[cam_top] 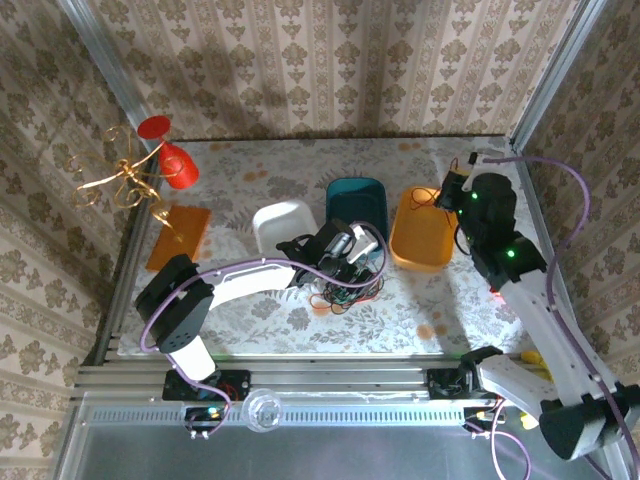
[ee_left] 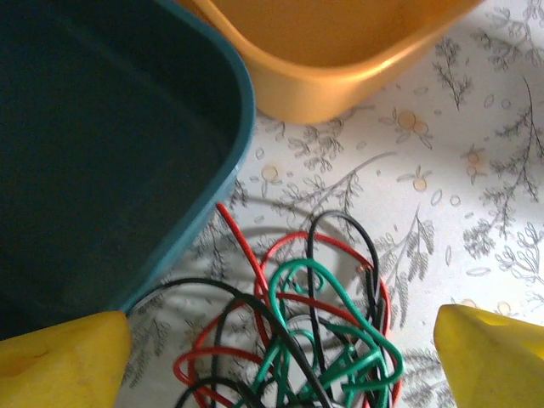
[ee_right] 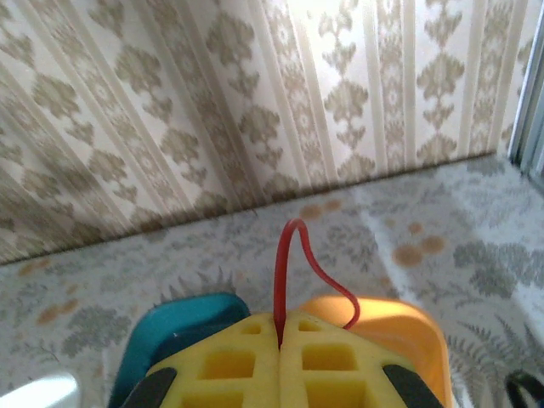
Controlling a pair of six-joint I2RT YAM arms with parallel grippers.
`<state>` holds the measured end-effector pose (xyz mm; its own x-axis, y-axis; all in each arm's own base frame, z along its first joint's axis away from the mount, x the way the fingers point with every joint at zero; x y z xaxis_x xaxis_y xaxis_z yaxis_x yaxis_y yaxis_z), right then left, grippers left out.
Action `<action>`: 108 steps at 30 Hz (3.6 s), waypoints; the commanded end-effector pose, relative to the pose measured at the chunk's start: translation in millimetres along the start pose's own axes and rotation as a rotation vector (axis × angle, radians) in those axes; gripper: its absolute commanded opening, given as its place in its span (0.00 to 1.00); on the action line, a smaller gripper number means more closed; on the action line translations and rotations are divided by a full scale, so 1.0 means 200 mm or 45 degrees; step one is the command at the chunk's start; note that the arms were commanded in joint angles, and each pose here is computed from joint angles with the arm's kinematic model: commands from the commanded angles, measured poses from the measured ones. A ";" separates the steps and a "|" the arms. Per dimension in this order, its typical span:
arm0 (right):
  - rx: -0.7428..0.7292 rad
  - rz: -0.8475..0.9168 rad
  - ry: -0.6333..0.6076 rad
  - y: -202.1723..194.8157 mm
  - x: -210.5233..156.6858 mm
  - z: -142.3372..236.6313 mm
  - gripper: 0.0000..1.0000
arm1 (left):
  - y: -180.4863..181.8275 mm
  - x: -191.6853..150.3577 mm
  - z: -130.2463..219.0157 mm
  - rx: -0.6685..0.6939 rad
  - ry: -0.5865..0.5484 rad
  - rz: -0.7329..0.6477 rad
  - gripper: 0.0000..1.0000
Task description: Untangle the cables
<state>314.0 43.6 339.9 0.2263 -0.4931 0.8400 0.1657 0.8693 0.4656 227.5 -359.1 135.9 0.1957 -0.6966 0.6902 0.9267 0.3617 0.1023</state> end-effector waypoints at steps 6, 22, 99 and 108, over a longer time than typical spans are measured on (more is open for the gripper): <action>-0.174 -0.083 0.261 -0.24 -0.43 -0.26 0.00 | 0.13 0.14 0.11 0.170 -0.152 0.069 0.99; -0.505 -0.130 0.768 -0.43 -0.86 -0.51 0.41 | 0.23 0.09 0.15 0.303 -0.156 0.173 1.00; 0.281 0.404 1.423 0.04 -1.57 -0.03 0.07 | 0.04 -0.20 0.05 0.157 0.151 0.066 0.82; 0.301 0.372 1.437 0.04 -1.59 -0.04 0.27 | 0.03 -0.20 0.03 0.139 0.163 0.054 0.78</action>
<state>245.1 203.6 74.3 0.9643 0.0906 0.2490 -0.1915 0.8879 0.4183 227.7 -319.1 115.6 0.2960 -0.7303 0.6157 0.8541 0.4909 0.1717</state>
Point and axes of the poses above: each hand's point on the last joint's axis, 136 mm out from that joint toward the fingers, its own z axis back along the fingers, its own y axis along the line the jaws close on, x = y × z, the point moved 4 cm from there along z, back along the fingers, and after that the axes turned 14 degrees about -z, right-handed, at the moved point
